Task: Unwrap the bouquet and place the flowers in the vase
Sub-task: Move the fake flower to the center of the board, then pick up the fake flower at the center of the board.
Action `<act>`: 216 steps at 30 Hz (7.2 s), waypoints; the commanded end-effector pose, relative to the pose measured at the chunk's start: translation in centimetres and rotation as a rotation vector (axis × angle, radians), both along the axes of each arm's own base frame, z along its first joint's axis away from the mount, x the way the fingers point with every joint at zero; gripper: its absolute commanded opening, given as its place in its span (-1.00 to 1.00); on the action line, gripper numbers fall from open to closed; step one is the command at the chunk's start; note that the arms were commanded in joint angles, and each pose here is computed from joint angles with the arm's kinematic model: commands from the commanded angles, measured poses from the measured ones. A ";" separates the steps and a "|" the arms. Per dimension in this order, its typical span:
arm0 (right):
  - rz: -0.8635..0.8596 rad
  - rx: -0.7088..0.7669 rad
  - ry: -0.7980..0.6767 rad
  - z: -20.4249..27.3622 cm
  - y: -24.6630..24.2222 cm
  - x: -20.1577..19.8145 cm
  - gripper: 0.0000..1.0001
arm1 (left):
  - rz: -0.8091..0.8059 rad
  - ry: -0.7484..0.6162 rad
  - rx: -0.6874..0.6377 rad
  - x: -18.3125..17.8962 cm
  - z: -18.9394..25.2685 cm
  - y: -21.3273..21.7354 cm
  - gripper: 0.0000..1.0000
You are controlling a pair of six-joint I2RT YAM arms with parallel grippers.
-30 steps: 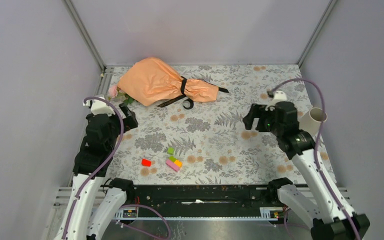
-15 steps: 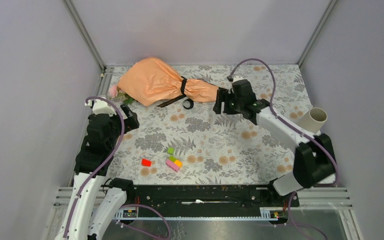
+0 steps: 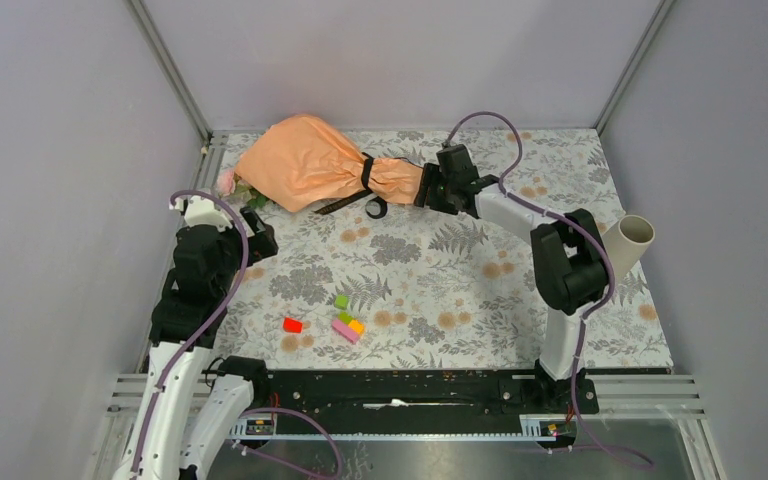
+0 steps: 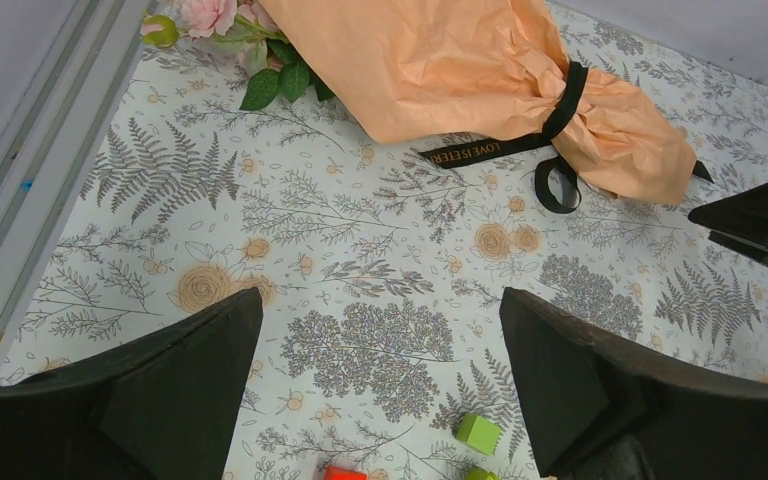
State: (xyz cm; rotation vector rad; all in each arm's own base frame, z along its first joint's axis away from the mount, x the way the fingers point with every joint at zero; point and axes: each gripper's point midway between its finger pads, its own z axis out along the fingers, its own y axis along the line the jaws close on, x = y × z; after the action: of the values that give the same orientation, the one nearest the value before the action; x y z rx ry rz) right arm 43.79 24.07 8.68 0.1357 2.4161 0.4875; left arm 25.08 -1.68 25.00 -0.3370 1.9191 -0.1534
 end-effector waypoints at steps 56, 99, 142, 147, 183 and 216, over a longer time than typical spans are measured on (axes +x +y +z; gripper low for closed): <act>-0.003 0.167 0.005 -4.6 0.7 -14.6 -1.00 | -0.088 0.019 -0.079 1.2 -0.5 -1.6 0.98; 0.833 -0.454 -0.111 -0.4 11.8 -4.8 1.00 | -0.030 -0.060 -0.082 0.6 1.1 -0.3 0.98; 0.739 -0.052 -0.107 4.4 17.0 -10.9 -1.00 | -0.119 -0.064 -0.125 1.0 1.1 -1.9 0.98; 0.716 0.122 -0.145 7.4 17.4 -13.1 -1.00 | -0.195 -0.084 -0.193 1.0 1.5 -3.7 0.98; 1.034 0.840 -0.405 26.7 15.2 -26.5 -1.00 | -0.864 -0.400 -0.830 -6.4 10.2 -18.0 0.98; 1.181 0.877 -0.322 25.5 14.1 -30.5 -1.00 | -0.754 -0.455 -0.821 -4.8 9.8 -19.1 0.14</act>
State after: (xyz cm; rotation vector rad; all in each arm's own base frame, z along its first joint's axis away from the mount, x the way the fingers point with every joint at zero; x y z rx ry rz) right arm 16.33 38.85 31.76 -0.7926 1.7354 1.8209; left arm 19.17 -22.09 32.91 -0.0265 1.4501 -1.4880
